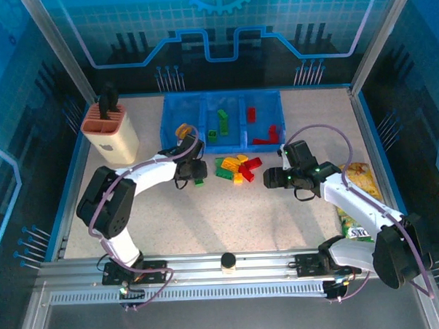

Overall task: Sort the legos into containers by color
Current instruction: Move the lego to the center of the table, then pick up the lego from the center of the table.

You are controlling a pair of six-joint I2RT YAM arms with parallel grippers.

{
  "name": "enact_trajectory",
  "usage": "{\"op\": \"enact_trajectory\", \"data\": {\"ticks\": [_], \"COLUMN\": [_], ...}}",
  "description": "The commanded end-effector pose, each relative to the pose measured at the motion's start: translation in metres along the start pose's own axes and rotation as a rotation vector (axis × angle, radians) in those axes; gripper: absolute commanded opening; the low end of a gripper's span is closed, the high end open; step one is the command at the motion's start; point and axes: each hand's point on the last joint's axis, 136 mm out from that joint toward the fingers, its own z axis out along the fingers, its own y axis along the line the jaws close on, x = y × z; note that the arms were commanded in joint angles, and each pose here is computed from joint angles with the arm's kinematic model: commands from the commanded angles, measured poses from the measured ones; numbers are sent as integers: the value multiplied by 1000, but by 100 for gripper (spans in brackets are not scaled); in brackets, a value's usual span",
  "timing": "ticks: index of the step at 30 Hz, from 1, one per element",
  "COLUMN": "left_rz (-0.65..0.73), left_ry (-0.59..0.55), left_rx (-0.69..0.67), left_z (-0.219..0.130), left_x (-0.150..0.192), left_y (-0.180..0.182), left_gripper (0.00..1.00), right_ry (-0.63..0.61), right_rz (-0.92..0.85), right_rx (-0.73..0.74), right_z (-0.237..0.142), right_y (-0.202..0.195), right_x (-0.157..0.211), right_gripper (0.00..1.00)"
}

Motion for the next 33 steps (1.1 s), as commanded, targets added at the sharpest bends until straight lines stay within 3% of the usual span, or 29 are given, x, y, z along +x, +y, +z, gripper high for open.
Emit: {"op": "enact_trajectory", "data": {"ticks": [1, 13, 22, 25, 33], "left_rz": [9, 53, 61, 64, 73], "left_ry": [-24, 52, 85, 85, 45], "left_rx": [3, -18, -108, -115, -64], "left_z": [-18, -5, 4, 5, -9], "left_x": [-5, 24, 31, 32, 16], "left_y": [-1, -20, -7, -5, -18], "left_gripper": [68, 69, 59, 54, 26], "right_ry": [-13, -13, -11, -8, -4], "right_rz": [2, 1, -2, 2, 1], "right_rx": [-36, -34, -27, -27, -26], "right_z": [-3, -3, -1, 1, 3], "right_y": [10, 11, 8, 8, 7], "right_x": [-1, 1, 4, 6, 6], "right_gripper": [73, 73, 73, 73, 73]}}
